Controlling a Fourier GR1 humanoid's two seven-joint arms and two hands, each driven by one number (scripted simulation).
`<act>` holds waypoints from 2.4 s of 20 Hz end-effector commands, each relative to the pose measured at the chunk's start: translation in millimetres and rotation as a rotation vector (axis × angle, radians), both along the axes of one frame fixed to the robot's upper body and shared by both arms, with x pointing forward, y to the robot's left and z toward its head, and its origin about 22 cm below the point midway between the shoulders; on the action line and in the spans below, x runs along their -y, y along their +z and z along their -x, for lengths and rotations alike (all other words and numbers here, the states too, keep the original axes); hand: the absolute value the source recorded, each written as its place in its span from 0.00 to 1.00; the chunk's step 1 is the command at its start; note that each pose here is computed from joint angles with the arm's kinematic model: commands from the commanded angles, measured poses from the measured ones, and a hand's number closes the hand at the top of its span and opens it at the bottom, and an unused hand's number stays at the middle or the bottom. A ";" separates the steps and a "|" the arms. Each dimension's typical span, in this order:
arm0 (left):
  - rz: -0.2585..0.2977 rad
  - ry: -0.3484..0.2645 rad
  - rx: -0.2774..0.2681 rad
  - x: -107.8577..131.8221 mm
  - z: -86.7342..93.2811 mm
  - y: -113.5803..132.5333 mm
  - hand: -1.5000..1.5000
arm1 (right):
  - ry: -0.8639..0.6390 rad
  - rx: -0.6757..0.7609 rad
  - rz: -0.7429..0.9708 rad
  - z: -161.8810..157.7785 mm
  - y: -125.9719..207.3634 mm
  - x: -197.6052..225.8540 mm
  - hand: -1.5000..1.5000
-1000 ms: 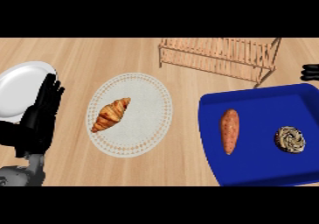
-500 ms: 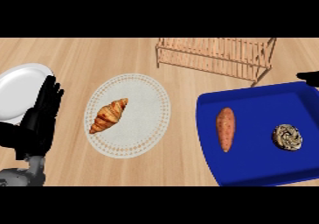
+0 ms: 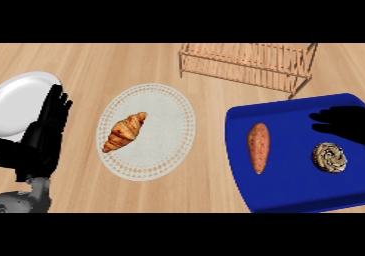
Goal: Pick the cupcake from the tray and place it in the tiered shelf
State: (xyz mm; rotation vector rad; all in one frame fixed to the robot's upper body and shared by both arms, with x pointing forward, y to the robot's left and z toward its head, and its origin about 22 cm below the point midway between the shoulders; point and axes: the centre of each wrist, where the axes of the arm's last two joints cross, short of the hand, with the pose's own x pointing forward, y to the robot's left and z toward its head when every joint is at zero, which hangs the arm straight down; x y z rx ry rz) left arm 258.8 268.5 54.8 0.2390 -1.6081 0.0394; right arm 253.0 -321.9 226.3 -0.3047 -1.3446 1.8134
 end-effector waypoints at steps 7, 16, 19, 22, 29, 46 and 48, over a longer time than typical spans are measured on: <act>-0.007 0.009 0.010 4.7 11.1 -6.1 0.50 | -0.002 0.064 0.173 -10.1 -77.1 46.0 0.00; 0.001 0.008 0.006 -6.3 3.0 -5.2 0.50 | 0.033 0.041 0.146 -18.3 -87.7 43.5 0.00; -0.001 -0.015 0.003 -0.1 1.3 6.3 0.50 | 0.029 0.040 0.162 -38.8 -120.2 49.2 0.00; -0.001 0.011 0.005 1.0 8.5 18.8 0.50 | -0.002 0.034 0.175 -43.7 -114.2 51.0 0.00; -0.004 0.012 -0.013 -12.8 9.5 -15.4 0.50 | 0.040 0.035 0.111 -32.4 -150.4 49.8 0.00; 0.015 0.013 -0.009 0.5 0.7 -1.5 0.50 | 0.145 0.062 0.192 -47.7 -189.2 58.0 1.00; 0.002 0.004 -0.004 4.6 1.6 15.7 0.50 | 0.138 0.102 0.169 -32.6 -201.4 66.4 1.00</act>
